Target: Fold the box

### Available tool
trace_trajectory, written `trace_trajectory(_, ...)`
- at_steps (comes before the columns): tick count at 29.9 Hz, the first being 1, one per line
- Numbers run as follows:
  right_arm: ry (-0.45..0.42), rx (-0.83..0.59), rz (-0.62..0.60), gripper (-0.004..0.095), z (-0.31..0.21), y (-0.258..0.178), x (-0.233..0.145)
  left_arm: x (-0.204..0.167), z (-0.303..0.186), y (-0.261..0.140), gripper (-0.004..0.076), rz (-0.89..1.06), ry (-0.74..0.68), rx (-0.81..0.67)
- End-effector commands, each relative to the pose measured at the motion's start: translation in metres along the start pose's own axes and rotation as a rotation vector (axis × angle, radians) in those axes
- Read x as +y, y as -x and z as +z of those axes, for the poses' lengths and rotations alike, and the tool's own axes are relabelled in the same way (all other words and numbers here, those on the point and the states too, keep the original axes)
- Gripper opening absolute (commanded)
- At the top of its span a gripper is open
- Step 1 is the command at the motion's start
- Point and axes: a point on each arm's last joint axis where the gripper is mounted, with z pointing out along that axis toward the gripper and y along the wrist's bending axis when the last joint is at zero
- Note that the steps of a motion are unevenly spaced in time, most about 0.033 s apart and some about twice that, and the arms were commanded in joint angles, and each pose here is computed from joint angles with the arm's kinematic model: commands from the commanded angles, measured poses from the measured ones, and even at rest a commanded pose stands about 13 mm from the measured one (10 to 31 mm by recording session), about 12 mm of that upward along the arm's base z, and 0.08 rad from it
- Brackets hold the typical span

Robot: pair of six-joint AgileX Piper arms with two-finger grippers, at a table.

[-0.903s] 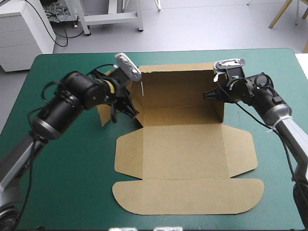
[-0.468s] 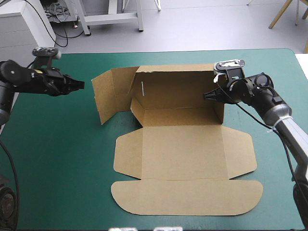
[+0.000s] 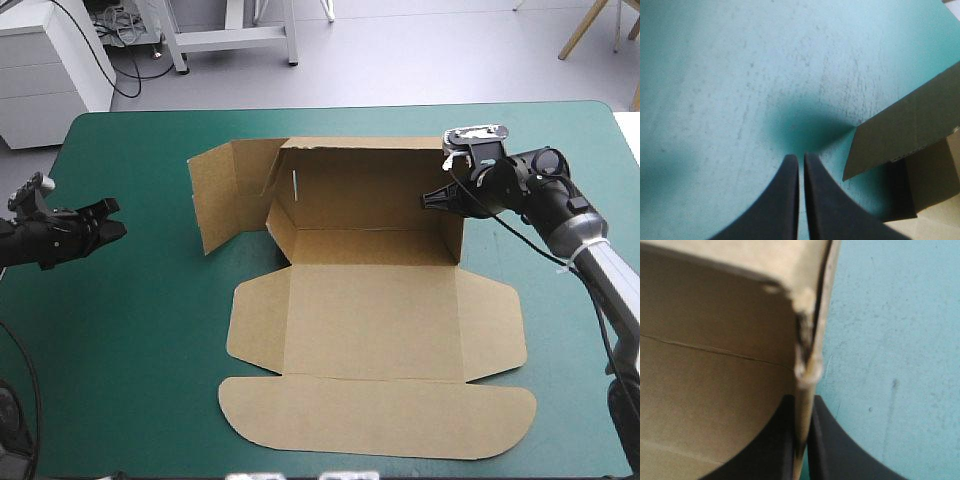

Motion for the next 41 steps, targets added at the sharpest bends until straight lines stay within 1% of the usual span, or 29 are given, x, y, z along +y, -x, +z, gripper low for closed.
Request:
trace_trajectory(1,0.009,-0.06,-0.001,-0.0014,-0.036,0.016,-0.001,-0.008,-0.014,0.004,0.0014,-0.039,-0.053,-0.091)
trace_trajectory(5,0.005,0.004,-0.006,-0.0014,-0.055,0.02,-0.001,-0.009,-0.014,0.005,0.0014,-0.051,-0.069,-0.097)
trace_trajectory(8,0.012,0.063,0.0,-0.0014,-0.058,0.016,0.0,-0.01,-0.014,0.005,0.0014,-0.058,-0.077,-0.101)
trace_trajectory(11,0.035,0.136,-0.001,-0.0014,-0.054,0.01,0.002,-0.01,-0.014,0.005,0.0014,-0.057,-0.076,-0.101)
trace_trajectory(14,0.093,0.16,0.005,-0.0014,-0.049,0.007,0.008,-0.01,-0.014,0.005,0.0014,-0.057,-0.076,-0.101)
trace_trajectory(16,0.106,0.187,0.0,-0.0014,-0.042,0.003,0.009,-0.01,-0.014,0.005,0.0014,-0.057,-0.076,-0.101)
trace_trajectory(23,0.091,0.285,-0.026,-0.0014,-0.01,-0.007,0.008,-0.01,-0.014,0.005,0.0014,-0.057,-0.077,-0.097)
trace_trajectory(31,0.059,0.316,-0.04,-0.0014,0.038,0.004,0.007,-0.009,-0.014,0.006,0.0013,-0.057,-0.07,-0.112)
trace_trajectory(35,0.058,0.328,-0.04,-0.0011,0.058,0.011,0.008,-0.009,-0.014,0.006,0.0013,-0.057,-0.07,-0.112)
trace_trajectory(37,0.06,0.331,-0.039,0.0009,0.063,0.015,0.008,-0.009,-0.014,0.006,0.0013,-0.058,-0.069,-0.114)
trace_trajectory(38,0.062,0.33,-0.038,0.0034,0.063,0.018,0.009,-0.009,-0.014,0.006,0.0013,-0.058,-0.068,-0.116)
trace_trajectory(40,0.063,0.314,-0.038,0.0111,0.062,0.023,0.009,-0.009,-0.014,0.007,0.001,-0.058,-0.067,-0.118)
trace_trajectory(41,0.064,0.304,-0.039,0.0173,0.059,0.026,0.009,-0.009,-0.014,0.007,0.0006,-0.058,-0.067,-0.118)
